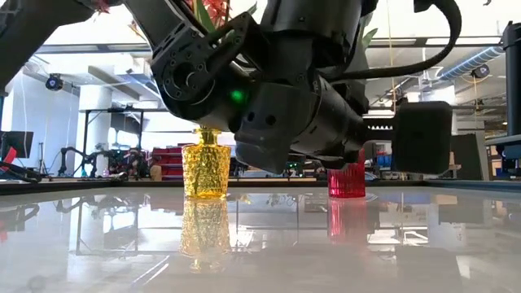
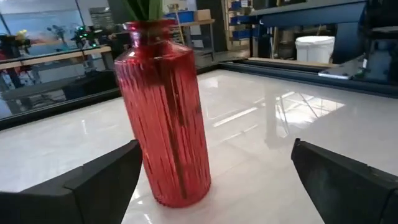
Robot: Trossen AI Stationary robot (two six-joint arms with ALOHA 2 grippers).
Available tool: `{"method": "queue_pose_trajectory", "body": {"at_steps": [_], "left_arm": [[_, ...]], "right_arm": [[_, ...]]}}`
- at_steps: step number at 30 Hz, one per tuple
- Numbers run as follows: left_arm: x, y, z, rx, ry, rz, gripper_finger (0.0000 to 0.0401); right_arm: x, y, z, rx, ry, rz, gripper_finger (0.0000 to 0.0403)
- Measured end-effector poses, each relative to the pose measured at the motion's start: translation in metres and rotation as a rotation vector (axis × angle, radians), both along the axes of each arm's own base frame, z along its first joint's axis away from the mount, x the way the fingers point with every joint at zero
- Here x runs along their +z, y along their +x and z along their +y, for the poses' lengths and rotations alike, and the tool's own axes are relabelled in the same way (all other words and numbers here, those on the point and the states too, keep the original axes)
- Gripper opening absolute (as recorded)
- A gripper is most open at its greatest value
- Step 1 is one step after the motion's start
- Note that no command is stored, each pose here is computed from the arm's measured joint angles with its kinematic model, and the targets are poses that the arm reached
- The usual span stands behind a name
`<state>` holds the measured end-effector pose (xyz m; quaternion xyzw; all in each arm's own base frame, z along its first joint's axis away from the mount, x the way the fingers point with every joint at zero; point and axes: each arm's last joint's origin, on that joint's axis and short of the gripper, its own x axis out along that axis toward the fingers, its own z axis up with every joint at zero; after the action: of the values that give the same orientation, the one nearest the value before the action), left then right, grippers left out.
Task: Sort flowers into vase by color
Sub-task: Put the white tulip into the red flower vase
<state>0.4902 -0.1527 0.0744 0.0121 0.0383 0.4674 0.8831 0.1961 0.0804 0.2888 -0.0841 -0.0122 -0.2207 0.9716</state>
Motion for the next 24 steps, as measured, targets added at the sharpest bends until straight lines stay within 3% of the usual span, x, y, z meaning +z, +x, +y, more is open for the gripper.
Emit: {"method": "queue_pose_trajectory", "body": {"at_steps": [6, 24], "left_arm": [[0.001, 0.002, 0.016, 0.127, 0.01, -0.028, 0.0395], [0.001, 0.013, 0.058, 0.189, -0.025, -0.081, 0.0377]], "right_arm": [[0.0, 0.0, 0.0, -0.001, 0.0, -0.001, 0.0018], [0.0, 0.0, 0.0, -0.004, -0.009, 0.004, 0.0018]]}}
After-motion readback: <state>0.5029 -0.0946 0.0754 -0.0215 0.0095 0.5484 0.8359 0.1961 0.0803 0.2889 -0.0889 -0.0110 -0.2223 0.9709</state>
